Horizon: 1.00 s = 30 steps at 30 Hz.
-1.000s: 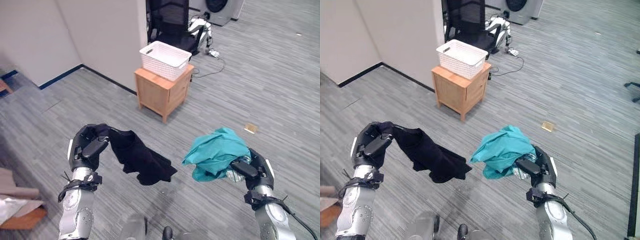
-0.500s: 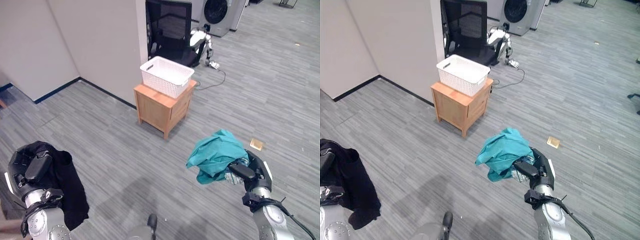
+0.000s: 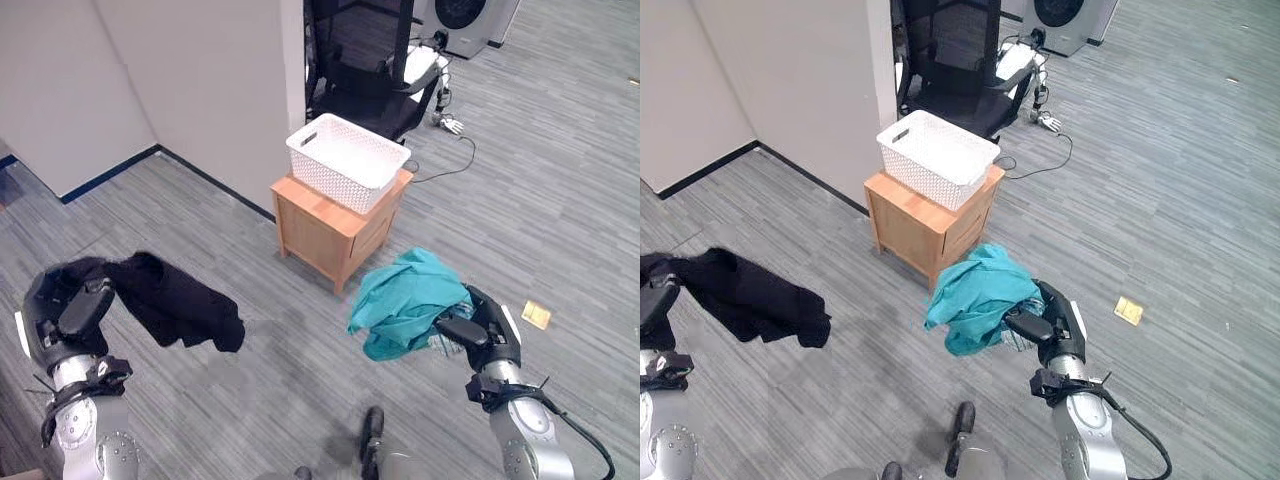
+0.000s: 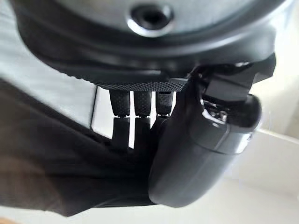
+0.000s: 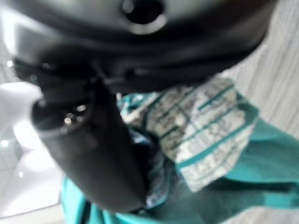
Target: Pick up bed clothes into laundry basket.
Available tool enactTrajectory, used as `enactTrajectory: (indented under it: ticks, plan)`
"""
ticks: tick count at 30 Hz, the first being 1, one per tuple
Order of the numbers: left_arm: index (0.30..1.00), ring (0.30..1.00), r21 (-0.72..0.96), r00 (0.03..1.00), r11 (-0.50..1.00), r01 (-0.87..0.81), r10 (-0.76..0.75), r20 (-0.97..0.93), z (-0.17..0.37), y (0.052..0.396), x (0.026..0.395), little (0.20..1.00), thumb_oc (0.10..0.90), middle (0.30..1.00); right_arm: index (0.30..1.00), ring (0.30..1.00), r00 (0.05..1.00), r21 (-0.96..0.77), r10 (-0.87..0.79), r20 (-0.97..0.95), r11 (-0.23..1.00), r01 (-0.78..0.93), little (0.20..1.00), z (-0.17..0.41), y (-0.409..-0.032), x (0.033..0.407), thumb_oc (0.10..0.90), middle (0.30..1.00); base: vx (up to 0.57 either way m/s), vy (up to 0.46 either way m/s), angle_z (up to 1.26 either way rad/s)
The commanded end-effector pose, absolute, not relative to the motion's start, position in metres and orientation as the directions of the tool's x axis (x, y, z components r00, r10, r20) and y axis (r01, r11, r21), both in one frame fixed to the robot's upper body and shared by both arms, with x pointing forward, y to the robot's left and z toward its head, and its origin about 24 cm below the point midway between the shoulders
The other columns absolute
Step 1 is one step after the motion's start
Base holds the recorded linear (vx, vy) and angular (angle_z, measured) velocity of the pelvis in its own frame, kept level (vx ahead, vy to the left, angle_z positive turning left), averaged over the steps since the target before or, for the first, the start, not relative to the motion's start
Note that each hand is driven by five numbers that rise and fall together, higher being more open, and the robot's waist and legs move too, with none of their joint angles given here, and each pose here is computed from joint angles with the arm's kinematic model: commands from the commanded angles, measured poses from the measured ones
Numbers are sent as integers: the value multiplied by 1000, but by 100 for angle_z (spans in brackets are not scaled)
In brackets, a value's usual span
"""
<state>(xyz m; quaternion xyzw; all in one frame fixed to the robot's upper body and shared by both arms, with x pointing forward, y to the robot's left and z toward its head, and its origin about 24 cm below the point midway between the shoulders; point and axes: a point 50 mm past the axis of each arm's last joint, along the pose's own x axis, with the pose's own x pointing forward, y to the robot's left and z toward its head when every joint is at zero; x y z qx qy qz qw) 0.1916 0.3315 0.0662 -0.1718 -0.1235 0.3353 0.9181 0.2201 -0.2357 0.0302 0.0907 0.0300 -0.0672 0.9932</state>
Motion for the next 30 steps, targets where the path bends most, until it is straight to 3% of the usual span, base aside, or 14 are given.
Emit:
enactTrajectory:
  ticks: [1, 11, 13, 24, 30]
  plan:
    - [300, 300, -337, 678, 845, -414, 534, 505, 147, 327, 197, 300, 400, 300, 300, 300, 954, 175, -181, 238, 974, 141, 300, 90, -254, 236, 400, 300, 517, -292, 73]
    - [300, 300, -472, 716, 794, -383, 578, 390, 124, 324, 205, 300, 400, 300, 300, 300, 924, 240, -236, 301, 957, 166, 300, 108, -268, 240, 400, 300, 346, -306, 20]
    - [300, 300, -541, 721, 745, -390, 613, 324, 110, 326, 208, 300, 400, 300, 300, 300, 928, 321, -211, 308, 941, 107, 300, 107, -258, 241, 400, 300, 321, 7, -2]
    - [300, 300, -433, 710, 780, -452, 608, 354, 118, 342, 201, 300, 400, 300, 300, 300, 945, 311, -167, 280, 947, 75, 300, 101, -246, 247, 400, 300, 346, 143, -36]
    - [300, 300, -416, 720, 807, -420, 575, 389, 128, 338, 209, 300, 400, 300, 300, 300, 942, 214, -168, 290, 971, 107, 300, 107, -247, 249, 400, 300, 183, 235, -28]
